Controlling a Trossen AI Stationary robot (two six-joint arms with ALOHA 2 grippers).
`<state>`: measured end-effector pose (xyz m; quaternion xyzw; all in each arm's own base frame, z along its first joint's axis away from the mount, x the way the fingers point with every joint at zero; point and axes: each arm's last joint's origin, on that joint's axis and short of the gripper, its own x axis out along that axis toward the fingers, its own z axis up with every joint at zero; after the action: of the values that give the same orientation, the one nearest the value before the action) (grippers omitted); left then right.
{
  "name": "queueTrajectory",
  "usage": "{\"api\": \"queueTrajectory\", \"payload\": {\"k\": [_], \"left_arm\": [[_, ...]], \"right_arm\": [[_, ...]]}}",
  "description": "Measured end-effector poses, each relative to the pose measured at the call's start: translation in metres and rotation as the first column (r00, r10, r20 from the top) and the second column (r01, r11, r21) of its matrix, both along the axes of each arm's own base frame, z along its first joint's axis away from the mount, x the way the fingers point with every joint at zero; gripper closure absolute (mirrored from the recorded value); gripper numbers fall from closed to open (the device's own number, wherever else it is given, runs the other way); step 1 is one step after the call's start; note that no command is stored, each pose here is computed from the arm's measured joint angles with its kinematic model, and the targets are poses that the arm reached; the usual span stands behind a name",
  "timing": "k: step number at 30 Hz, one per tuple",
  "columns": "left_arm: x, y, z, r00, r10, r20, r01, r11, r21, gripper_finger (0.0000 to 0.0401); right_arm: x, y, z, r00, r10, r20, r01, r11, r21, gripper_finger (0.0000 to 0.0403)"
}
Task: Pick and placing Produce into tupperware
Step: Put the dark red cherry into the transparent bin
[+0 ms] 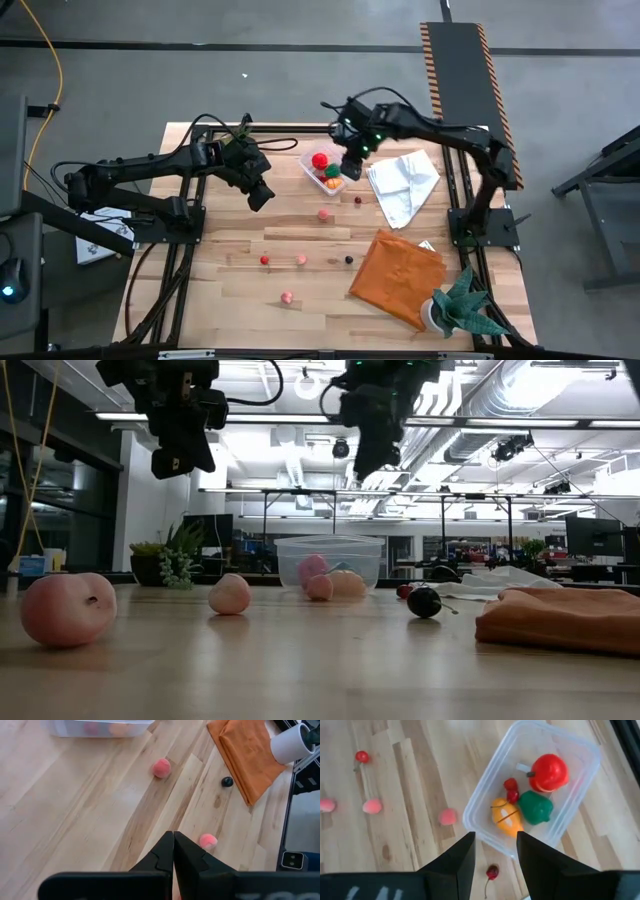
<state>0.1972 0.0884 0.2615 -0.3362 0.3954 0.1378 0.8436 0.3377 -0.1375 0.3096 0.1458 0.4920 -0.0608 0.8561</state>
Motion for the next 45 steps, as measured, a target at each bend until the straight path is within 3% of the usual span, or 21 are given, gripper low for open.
{"api": "queueTrajectory", "payload": {"k": [7,11,15,21,25,38,45], "left_arm": [[0.0,0.0,0.0,1.0,-0.001,0.0,0.001,1.0,0.001,0.04],[0.0,0.0,0.0,1.0,-0.003,0.0,0.003,1.0,0.001,0.04],[0.0,0.0,0.0,1.0,-0.001,-0.001,0.001,1.0,0.004,0.04],[0.0,0.0,0.0,1.0,0.005,-0.004,-0.005,1.0,0.011,0.04],[0.0,0.0,0.0,1.0,0.005,-0.004,-0.005,1.0,0.012,0.04],[0.0,0.0,0.0,1.0,0.026,-0.006,-0.026,1.0,-0.003,0.04],[0.0,0.0,0.0,1.0,0.026,-0.007,-0.026,1.0,-0.004,0.04]], "right_arm": [[-0.042,0.027,-0.031,0.982,-0.005,0.187,-0.011,0.996,0.086,0.027],[-0.057,0.039,-0.047,0.985,0.003,0.174,-0.022,0.994,0.107,0.027],[-0.059,0.049,-0.057,0.983,0.101,0.153,-0.112,0.991,0.068,0.027],[-0.06,0.061,-0.076,0.964,0.254,0.085,-0.248,0.966,-0.072,0.027],[-0.057,0.06,-0.084,0.978,0.199,0.059,-0.192,0.975,-0.115,0.027],[-0.042,0.052,-0.116,0.995,0.093,-0.019,-0.093,0.995,-0.022,0.027],[-0.04,0.05,-0.126,0.997,0.05,-0.061,-0.052,0.998,-0.035,0.027]]}}
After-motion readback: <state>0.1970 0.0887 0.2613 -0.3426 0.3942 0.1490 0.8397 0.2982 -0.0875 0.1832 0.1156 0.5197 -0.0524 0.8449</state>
